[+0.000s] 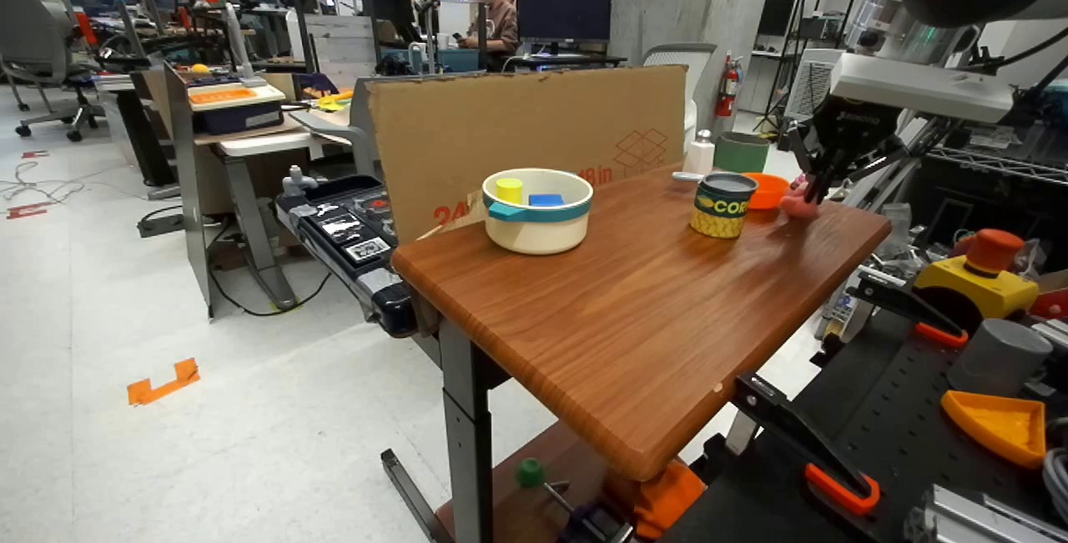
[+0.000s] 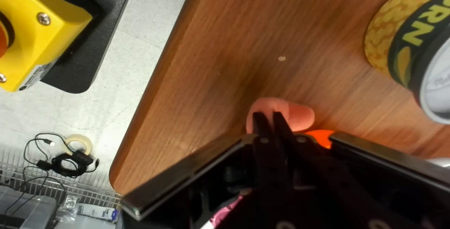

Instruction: Pick up the lid from the table and put it on the bottle, then pick up the plush toys and put them on the pan

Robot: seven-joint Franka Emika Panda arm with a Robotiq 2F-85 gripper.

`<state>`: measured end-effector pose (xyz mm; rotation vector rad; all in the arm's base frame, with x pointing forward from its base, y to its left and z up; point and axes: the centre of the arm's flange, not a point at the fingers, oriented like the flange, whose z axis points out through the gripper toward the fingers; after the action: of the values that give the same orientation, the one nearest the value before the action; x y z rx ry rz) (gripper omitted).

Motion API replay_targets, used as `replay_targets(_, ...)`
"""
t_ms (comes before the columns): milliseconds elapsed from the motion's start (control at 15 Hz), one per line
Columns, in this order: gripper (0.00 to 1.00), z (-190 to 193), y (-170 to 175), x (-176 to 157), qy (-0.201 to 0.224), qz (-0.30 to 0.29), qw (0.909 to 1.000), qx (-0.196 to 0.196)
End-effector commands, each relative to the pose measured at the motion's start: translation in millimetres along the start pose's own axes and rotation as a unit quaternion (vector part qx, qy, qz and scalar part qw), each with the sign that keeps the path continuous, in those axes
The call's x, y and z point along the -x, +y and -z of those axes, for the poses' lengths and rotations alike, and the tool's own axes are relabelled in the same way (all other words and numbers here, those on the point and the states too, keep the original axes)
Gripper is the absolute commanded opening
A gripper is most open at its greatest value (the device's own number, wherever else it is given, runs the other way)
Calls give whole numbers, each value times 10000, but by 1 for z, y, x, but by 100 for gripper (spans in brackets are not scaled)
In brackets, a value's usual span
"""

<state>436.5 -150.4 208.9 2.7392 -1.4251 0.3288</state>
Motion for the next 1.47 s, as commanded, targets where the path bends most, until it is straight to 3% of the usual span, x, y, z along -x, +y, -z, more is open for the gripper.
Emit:
replay_targets(0, 1, 13, -2, 11, 104, 176, 9997, -161)
replay_targets(933, 1, 37, -39, 6, 104, 289, 9985, -446)
replay_targets(1400, 1, 47, -48, -15, 135, -31, 9983, -572)
